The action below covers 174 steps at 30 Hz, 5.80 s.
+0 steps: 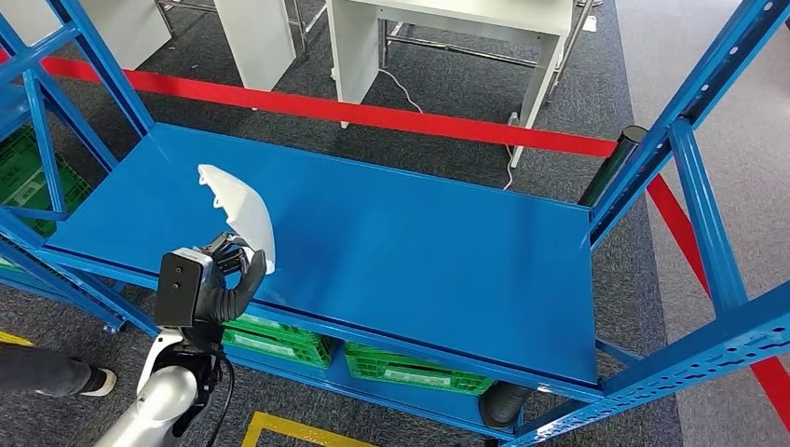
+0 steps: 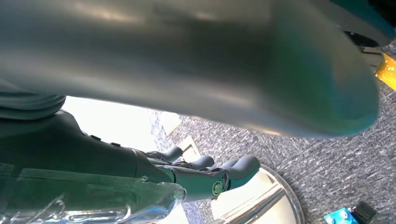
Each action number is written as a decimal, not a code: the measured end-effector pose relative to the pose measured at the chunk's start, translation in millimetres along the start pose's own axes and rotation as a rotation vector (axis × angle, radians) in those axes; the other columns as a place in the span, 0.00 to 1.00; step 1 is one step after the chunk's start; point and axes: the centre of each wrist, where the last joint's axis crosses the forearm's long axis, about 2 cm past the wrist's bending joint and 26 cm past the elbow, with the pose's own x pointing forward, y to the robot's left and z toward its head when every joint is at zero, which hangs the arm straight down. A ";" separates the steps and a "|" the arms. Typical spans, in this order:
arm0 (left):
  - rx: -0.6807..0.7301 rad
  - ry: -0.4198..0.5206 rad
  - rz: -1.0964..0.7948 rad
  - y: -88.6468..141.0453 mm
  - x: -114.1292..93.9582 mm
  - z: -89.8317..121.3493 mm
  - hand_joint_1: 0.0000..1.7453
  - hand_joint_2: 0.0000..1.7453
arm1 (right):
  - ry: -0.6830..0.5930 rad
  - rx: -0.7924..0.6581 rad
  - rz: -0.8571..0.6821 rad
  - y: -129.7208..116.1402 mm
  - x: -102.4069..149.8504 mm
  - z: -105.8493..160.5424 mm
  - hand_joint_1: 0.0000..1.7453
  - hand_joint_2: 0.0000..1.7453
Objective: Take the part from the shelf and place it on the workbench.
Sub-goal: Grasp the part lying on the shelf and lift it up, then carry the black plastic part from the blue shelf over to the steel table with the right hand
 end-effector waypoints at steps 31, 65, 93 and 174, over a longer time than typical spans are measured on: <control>-0.114 -0.362 0.303 -25.4 102.4 18.7 1.00 1.00 | -0.038 -0.017 -0.069 7.9 5.8 1.7 0.00 0.00; -0.230 -0.627 0.244 -36.0 160.0 38.6 1.00 1.00 | -0.082 -0.034 -0.107 12.7 7.8 2.4 0.00 0.00; -0.254 -0.666 0.314 -39.4 159.3 40.2 1.00 1.00 | -0.071 -0.033 -0.118 14.8 8.7 2.7 0.00 0.00; -0.221 -0.672 0.329 -37.1 154.4 38.0 1.00 1.00 | -0.053 -0.024 -0.111 17.7 10.2 3.4 0.00 0.00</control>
